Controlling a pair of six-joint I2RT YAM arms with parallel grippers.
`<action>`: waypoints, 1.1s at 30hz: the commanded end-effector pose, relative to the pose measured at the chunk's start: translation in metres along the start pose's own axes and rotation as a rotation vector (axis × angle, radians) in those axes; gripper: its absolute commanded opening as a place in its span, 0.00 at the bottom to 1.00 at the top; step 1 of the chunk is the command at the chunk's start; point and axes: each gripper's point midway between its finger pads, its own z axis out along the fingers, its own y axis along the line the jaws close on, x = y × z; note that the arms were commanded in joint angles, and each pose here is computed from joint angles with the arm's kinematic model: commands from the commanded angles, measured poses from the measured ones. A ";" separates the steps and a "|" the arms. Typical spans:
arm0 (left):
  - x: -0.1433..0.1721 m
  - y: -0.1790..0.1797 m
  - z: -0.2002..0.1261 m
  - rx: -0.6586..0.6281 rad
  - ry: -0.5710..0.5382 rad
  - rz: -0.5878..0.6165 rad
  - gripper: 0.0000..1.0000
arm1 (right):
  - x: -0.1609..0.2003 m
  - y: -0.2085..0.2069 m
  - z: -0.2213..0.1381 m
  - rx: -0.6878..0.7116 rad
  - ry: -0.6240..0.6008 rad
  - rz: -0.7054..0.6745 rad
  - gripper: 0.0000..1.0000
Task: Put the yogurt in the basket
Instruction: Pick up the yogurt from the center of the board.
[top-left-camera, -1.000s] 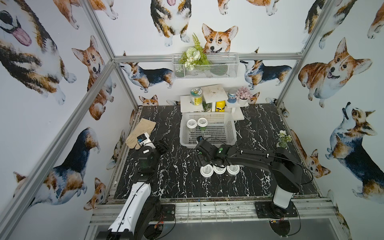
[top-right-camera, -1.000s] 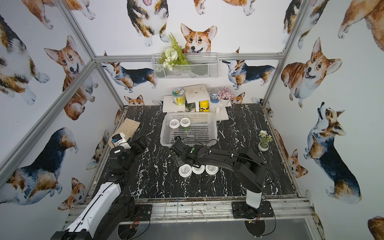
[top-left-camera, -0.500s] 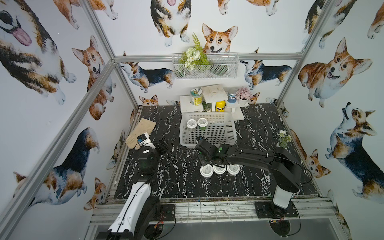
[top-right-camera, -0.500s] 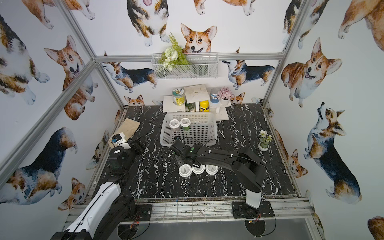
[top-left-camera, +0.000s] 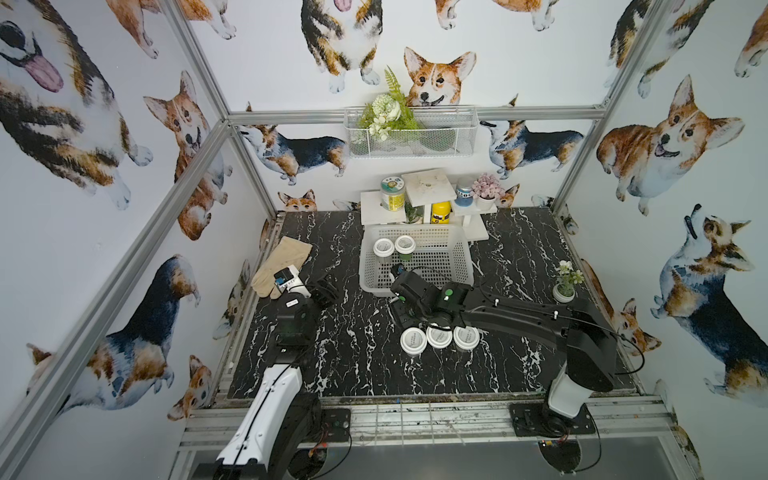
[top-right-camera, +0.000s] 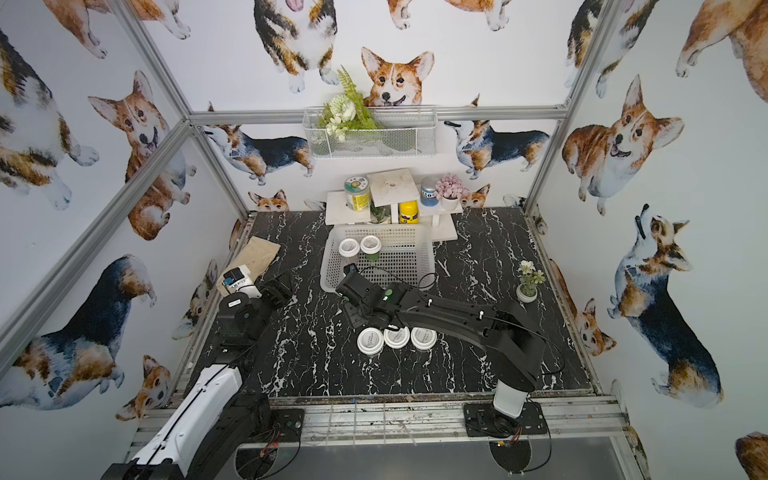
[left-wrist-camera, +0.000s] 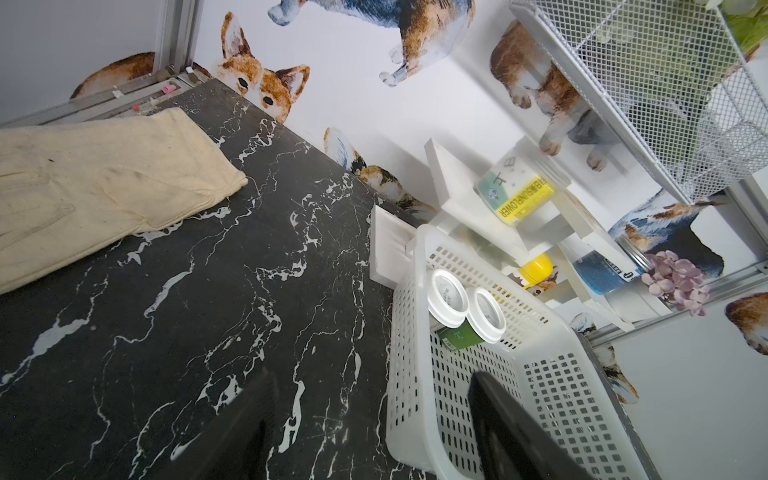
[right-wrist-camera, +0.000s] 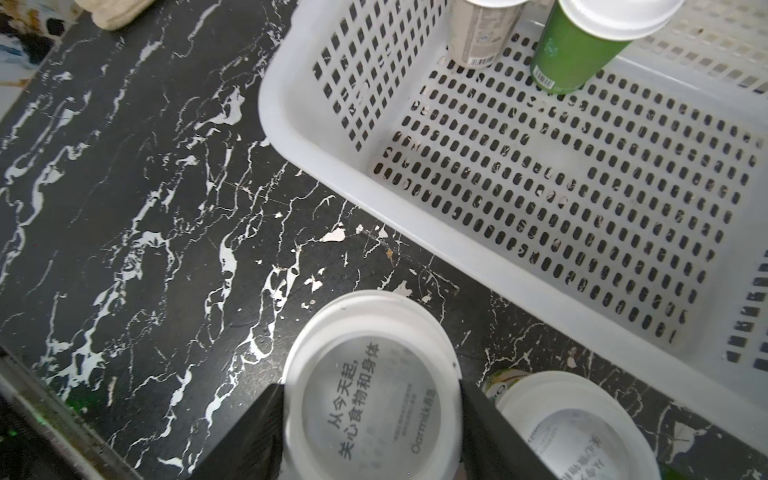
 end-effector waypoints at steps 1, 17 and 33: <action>-0.002 -0.001 -0.001 0.005 -0.013 0.006 0.78 | -0.005 0.006 -0.015 -0.039 -0.003 0.008 0.67; -0.002 -0.001 0.000 0.007 -0.013 0.006 0.78 | -0.068 -0.004 -0.062 -0.069 -0.119 0.029 0.71; 0.000 -0.001 0.002 0.004 -0.002 0.006 0.78 | -0.111 -0.107 -0.035 0.157 -0.174 0.069 0.72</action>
